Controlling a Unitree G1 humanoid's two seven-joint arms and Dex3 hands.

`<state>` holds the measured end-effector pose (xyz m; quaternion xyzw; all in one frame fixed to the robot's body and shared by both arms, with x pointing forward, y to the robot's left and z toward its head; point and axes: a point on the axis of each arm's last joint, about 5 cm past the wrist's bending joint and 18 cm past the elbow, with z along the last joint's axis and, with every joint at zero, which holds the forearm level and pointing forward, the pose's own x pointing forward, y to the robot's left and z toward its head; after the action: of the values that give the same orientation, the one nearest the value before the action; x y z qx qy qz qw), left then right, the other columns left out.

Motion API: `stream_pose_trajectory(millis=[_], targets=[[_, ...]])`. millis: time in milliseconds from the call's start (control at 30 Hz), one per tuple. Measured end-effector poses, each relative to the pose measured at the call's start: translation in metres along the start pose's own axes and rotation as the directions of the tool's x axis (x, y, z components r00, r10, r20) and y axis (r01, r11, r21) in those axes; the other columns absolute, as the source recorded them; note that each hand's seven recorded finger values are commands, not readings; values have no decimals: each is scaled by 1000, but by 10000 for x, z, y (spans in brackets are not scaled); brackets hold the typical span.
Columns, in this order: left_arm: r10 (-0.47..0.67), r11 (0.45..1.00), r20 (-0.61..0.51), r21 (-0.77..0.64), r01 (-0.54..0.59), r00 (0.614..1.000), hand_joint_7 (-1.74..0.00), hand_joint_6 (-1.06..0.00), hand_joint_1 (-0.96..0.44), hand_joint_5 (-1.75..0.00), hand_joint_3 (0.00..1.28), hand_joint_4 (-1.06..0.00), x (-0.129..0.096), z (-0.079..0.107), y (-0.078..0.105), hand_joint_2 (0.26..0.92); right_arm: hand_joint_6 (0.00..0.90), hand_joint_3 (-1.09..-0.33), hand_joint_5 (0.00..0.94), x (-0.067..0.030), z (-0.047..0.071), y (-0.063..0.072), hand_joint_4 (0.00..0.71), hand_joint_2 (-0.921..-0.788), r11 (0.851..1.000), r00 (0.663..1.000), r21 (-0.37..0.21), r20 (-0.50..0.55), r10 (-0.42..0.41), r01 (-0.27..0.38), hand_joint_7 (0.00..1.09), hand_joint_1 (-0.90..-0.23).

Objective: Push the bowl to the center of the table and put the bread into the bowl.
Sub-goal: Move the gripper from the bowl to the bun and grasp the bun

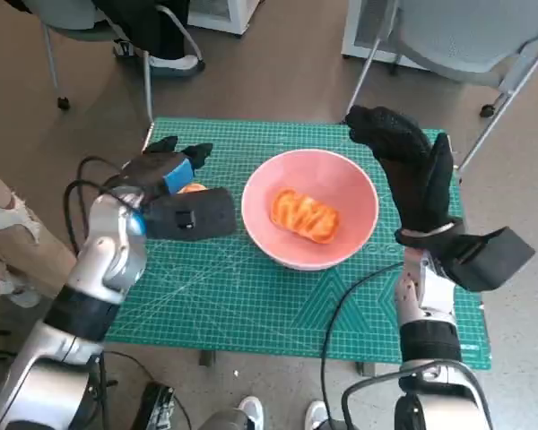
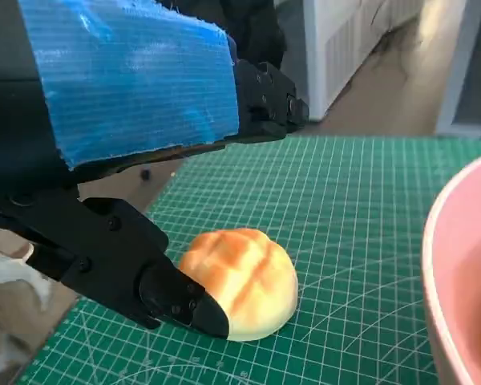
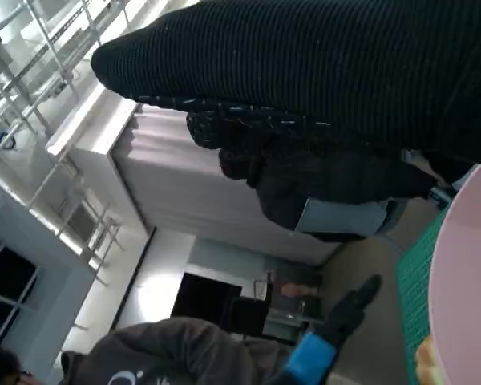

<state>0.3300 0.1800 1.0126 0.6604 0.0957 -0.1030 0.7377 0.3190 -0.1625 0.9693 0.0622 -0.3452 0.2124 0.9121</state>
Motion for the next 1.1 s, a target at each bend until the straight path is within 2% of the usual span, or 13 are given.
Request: stream_pose_trajectory(millis=[667,1100], targets=[[-97,995,-80,-6,97,992,0,-147,-360,1,0,1,144,-39,-31,679,91,-818,2,6,34,-31,191,-921,1000,1000,-8,6,-4,4,440,-670],[-179,984,-128,-4,180,976,0,-142,-365,1,2,1,274,-41,-168,682,92,-815,3,-7,27,-34,194,-921,1000,1000,-7,-1,-8,8,439,-677]])
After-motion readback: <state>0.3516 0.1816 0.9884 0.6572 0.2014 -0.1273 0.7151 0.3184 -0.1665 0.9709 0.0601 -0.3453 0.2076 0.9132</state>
